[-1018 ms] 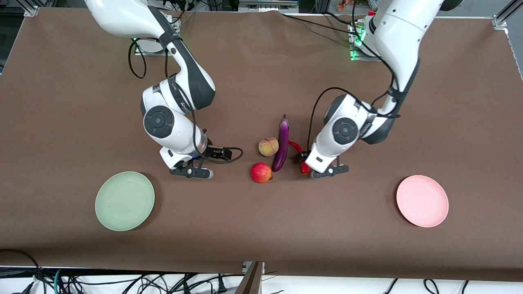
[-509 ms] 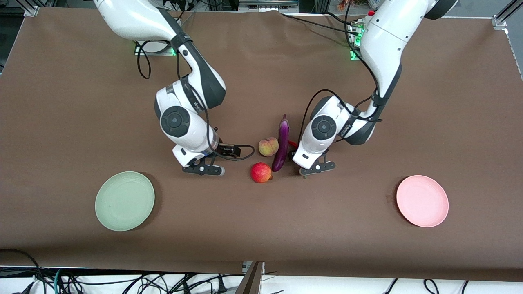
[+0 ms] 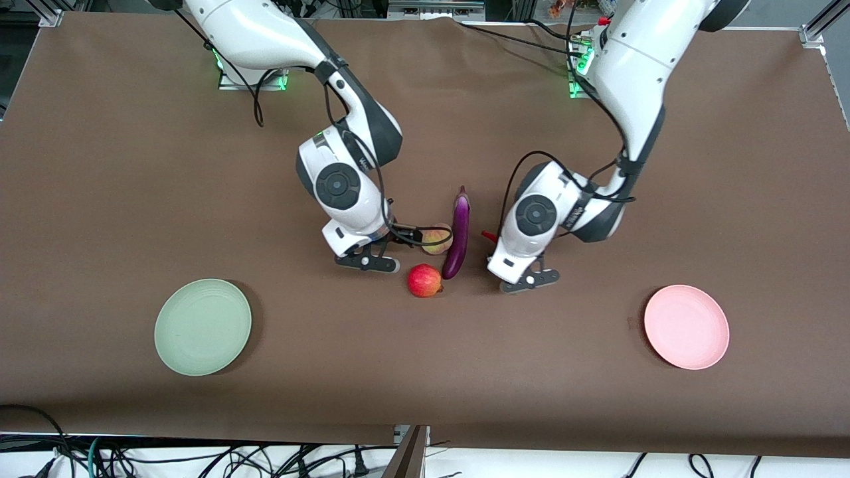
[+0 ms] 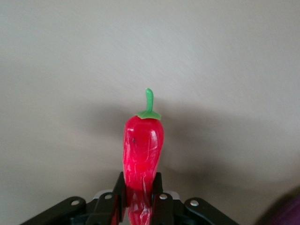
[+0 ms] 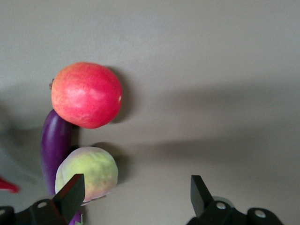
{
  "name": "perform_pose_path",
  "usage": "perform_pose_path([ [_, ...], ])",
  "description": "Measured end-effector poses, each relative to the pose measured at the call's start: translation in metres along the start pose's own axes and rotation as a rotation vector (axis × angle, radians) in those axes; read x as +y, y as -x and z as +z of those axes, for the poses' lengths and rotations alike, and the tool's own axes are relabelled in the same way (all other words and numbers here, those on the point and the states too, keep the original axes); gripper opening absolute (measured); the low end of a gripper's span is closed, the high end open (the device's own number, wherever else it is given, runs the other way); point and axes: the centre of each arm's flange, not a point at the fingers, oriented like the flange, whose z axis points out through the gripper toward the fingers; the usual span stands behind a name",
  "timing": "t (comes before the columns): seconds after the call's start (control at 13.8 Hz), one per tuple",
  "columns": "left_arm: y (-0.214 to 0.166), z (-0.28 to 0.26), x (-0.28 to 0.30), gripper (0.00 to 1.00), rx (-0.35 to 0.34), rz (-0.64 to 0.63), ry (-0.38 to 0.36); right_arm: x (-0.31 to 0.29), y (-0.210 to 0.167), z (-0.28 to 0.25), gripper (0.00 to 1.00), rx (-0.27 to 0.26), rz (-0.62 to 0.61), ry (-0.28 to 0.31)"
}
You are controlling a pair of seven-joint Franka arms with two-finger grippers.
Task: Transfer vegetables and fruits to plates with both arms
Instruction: 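Grasp the chili with the left gripper while the right gripper grasps the peach, then lower the chili onto the pink plate and open the left gripper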
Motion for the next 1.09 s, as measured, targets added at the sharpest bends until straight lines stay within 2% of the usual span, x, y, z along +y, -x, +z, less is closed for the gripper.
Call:
perform_pose_path([
  [0.22, -0.053, -0.056, -0.081, 0.24, -0.01, 0.014, -0.033, -0.017, 0.015, 0.016, 1.0, 0.01, 0.039, -0.01],
  [0.44, -0.095, -0.092, -0.177, 0.24, -0.017, 0.151, -0.09, -0.041, 0.04, 0.038, 1.0, 0.025, 0.074, -0.027],
  [0.73, -0.141, -0.077, -0.277, 0.24, -0.005, 0.299, -0.188, -0.053, 0.052, 0.05, 1.0, 0.037, 0.088, -0.042],
  [0.87, -0.163, -0.054, -0.305, 0.24, -0.005, 0.374, -0.181, -0.054, 0.055, 0.056, 1.0, 0.035, 0.095, -0.04],
  [1.09, -0.188, -0.023, -0.32, 0.24, 0.064, 0.517, -0.174, -0.06, 0.061, 0.07, 1.0, 0.05, 0.104, -0.058],
])
